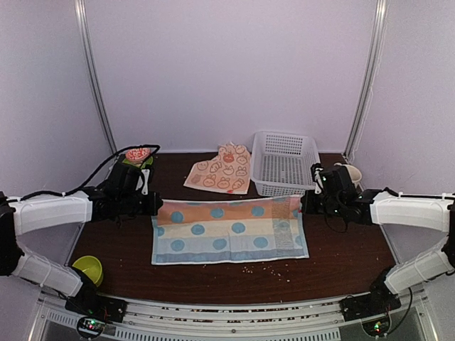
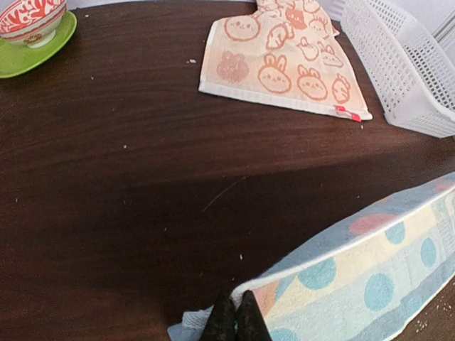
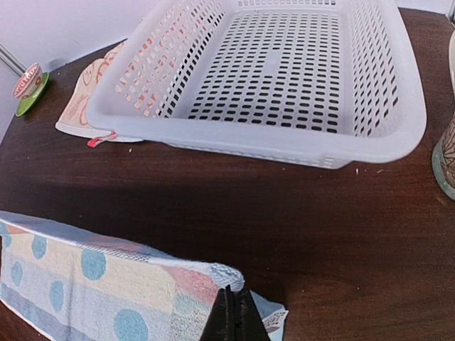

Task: Roll the towels
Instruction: Flatten out the towel at the center of the board, then pick up the towel from the center of the board.

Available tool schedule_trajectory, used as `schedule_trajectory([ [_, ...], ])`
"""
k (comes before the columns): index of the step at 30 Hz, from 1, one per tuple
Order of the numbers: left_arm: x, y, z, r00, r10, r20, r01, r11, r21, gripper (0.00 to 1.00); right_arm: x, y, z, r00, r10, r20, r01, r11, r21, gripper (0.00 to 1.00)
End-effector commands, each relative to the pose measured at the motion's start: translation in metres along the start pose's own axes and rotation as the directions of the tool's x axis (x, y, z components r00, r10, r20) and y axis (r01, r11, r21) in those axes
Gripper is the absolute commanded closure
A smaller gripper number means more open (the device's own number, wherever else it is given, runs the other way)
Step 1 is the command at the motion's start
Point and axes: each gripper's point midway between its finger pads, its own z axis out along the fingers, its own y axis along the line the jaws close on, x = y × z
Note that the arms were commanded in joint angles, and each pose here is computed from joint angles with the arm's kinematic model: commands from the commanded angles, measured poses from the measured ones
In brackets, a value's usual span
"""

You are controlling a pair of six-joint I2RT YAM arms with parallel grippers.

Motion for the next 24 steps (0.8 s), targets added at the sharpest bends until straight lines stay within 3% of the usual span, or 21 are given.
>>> schedule_trajectory([
  [1, 0.004, 0.003, -0.012, 0.998, -0.038, 0.046, 0.037, 0.999, 0.025, 1.0, 0.011, -0.004, -0.01, 1.0, 0.003, -0.005, -0.003, 1.0, -0.013, 1.0],
  [18, 0.049, 0.019, -0.026, 0.995, -0.102, -0.005, 0.102, 0.995, 0.017, 1.0, 0.054, -0.011, -0.019, 0.996, 0.045, -0.075, -0.048, 0.998, -0.03, 1.0],
  [24, 0.057, 0.009, -0.025, 0.996, -0.077, -0.034, 0.079, 0.995, 0.059, 1.0, 0.052, -0.022, -0.027, 0.996, 0.084, -0.028, -0.084, 0.996, 0.001, 1.0],
])
